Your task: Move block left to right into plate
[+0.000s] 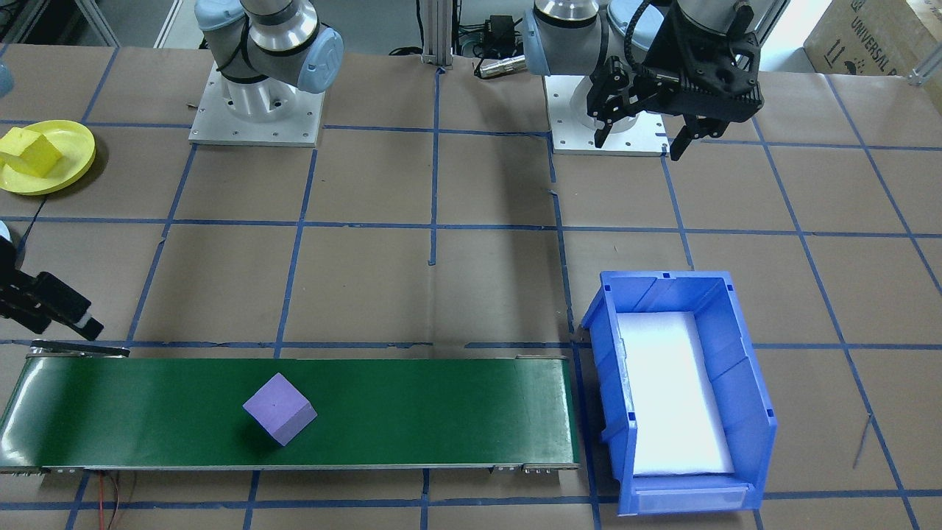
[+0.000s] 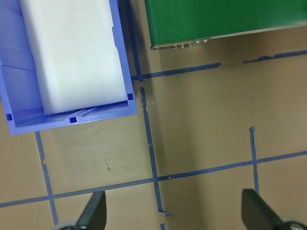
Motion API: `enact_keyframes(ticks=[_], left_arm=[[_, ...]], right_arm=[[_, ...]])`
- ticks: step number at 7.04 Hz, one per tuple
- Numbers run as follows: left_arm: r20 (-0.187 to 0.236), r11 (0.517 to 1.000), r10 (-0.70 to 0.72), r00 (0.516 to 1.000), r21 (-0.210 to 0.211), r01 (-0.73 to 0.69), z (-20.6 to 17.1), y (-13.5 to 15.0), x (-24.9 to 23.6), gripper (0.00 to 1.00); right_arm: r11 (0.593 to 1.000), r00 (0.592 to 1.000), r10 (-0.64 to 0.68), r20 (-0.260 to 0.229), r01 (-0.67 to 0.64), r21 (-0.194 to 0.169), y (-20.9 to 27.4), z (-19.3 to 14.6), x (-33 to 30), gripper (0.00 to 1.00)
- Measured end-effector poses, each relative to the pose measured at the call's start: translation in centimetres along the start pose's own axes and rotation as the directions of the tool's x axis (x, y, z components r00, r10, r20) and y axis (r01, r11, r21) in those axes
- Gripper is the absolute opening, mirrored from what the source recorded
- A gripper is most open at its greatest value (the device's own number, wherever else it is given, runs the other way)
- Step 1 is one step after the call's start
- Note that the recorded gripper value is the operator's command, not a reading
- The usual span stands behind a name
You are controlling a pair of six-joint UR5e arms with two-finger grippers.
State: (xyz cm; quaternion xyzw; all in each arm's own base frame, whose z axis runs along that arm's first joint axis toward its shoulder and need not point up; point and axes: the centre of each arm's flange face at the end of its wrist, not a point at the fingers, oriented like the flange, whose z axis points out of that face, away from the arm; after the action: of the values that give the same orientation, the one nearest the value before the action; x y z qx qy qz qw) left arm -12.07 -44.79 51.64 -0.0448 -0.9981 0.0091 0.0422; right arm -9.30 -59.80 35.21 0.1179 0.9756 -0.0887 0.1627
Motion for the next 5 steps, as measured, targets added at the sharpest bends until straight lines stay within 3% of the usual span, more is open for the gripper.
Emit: enact_keyframes(ticks=[2, 5], left_arm=[[0.003, 1.0, -0.017, 1.0, -0.02, 0.017, 0.6, -0.1, -0.3, 1.0], [0.028, 0.999, -0.041, 0.999, -0.001, 0.041, 0.3, -0.4, -0.6, 1.0]], right_arm=[[1.0, 0.991, 0.002, 0.133, -0.005, 0.022, -1.6, 2.9, -1.9, 1.0], [0.999, 0.982, -0.036, 0.186, 0.028, 0.043, -3.1, 7.7, -2.2, 1.0]])
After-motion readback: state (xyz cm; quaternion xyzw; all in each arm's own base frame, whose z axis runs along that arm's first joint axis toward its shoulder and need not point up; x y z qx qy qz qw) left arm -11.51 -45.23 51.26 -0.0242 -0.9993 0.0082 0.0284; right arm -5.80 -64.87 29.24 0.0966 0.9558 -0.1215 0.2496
